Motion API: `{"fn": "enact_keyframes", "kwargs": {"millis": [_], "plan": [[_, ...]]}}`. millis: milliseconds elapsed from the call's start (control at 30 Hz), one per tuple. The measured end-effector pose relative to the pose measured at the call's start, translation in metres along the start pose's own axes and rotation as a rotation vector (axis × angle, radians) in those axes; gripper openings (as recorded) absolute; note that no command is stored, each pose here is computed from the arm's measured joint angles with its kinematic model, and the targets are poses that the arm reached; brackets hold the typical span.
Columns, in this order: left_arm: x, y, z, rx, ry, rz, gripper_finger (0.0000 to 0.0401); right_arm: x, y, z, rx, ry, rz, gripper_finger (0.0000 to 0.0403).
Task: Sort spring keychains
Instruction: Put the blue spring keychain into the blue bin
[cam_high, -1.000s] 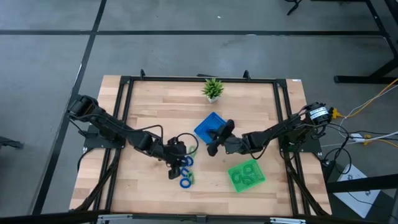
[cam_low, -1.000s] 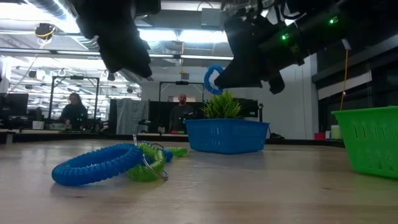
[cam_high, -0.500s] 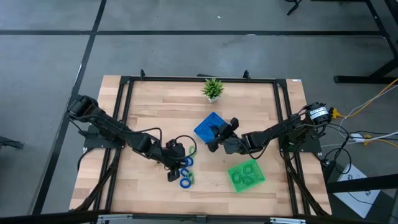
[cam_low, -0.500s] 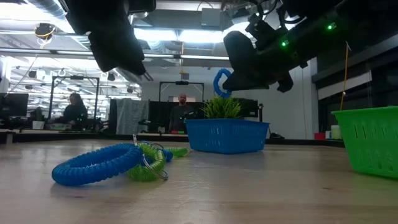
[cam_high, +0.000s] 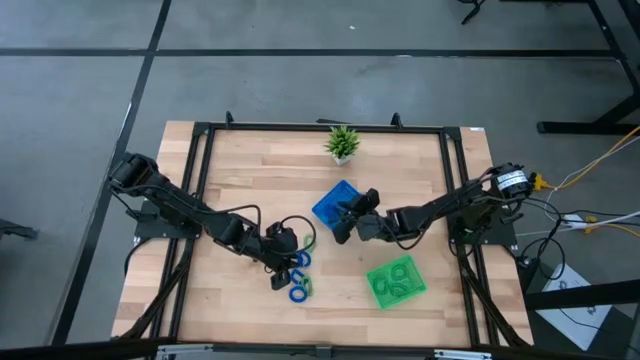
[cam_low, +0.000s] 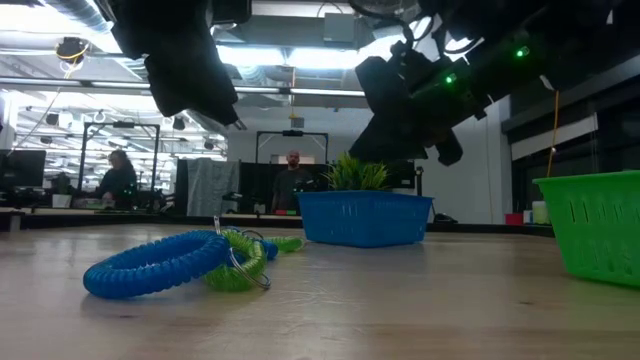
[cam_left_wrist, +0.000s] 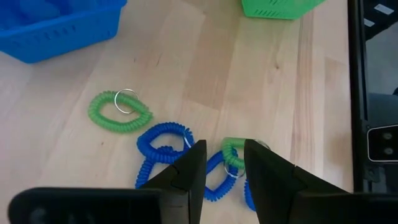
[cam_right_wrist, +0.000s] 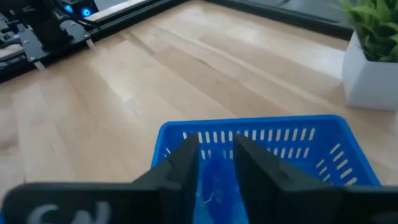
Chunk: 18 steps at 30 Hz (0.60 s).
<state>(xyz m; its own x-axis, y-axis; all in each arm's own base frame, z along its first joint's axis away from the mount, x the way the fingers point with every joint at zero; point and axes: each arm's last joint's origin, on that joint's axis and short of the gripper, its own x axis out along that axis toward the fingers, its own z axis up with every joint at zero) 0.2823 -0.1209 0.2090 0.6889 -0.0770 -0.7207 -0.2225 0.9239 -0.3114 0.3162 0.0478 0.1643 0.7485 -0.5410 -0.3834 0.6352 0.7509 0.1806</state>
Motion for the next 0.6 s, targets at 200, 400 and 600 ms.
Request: {"fn": "enact_keyframes", "kwargs": {"millis": [200,400,600], "plan": [[0.000,0.000,0.000,0.002,0.001,0.001,0.0103,0.002,-0.002,0.001,0.001,0.003,-0.010,0.0145],[0.000,0.000,0.000,0.002,0.003,0.003,0.0100,0.002,0.000,0.000,0.032,0.040,0.056,0.0155],[0.000,0.002,-0.002,0.007,0.016,0.019,0.0104,0.000,0.008,0.004,0.065,0.055,0.202,0.0156]]}}
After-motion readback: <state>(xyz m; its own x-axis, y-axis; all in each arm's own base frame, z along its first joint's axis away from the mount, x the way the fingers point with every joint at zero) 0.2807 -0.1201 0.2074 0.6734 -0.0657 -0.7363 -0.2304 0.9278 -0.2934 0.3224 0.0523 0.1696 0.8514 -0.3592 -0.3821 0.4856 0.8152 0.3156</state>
